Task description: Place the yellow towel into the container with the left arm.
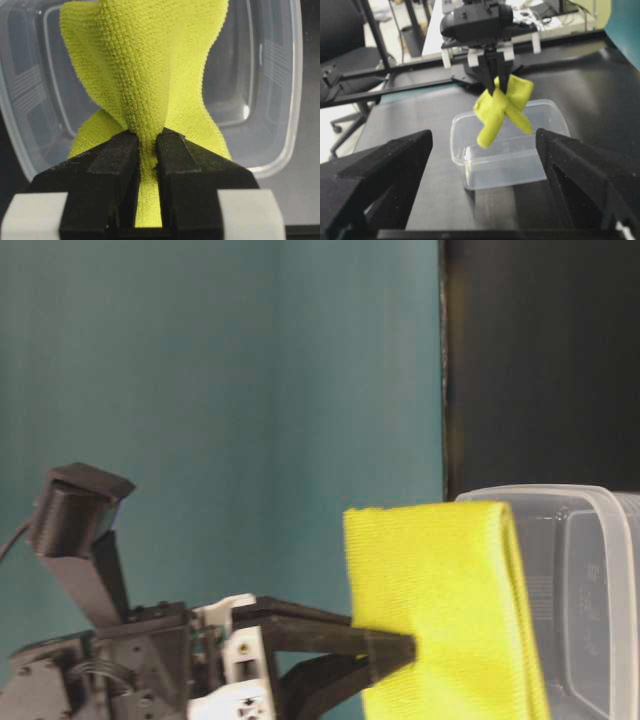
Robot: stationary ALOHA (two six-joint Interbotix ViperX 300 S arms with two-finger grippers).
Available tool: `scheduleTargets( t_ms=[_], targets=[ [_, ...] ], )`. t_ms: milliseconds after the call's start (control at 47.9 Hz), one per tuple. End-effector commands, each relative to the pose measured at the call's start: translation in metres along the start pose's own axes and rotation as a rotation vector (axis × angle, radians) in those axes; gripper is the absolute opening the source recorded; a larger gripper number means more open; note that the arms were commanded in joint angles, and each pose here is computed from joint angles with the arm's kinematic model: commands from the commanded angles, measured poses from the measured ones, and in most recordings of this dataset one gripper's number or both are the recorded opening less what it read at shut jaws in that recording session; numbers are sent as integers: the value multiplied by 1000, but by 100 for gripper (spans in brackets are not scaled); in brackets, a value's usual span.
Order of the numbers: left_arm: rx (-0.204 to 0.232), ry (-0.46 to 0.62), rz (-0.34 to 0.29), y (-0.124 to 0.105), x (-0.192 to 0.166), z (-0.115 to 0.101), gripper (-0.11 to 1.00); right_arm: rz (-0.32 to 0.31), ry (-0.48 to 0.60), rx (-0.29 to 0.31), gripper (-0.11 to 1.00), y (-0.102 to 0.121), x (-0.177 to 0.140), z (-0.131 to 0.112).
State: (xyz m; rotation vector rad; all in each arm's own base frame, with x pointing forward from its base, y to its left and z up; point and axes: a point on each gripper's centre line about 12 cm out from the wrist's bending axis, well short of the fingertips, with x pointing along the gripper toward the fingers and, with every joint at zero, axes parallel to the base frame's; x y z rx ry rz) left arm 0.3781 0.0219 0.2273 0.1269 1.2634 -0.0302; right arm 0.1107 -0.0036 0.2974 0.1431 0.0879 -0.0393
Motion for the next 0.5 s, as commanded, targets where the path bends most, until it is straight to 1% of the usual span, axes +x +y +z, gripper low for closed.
scheduleTargets(
  t_ms=[0, 271, 355, 480],
  targets=[
    [2, -30, 6, 0, 2, 4, 7, 2, -4, 3, 80, 0, 2, 3],
    [7, 33, -5, -2, 31, 1, 7, 5, -23, 7, 80, 1, 2, 5],
    [18, 31, -7, -4, 34, 2, 7, 6, -35, 7, 80, 1, 2, 6],
    [12, 22, -4, -2, 34, 2, 9, 7, -38, 7, 80, 1, 2, 6]
  ],
)
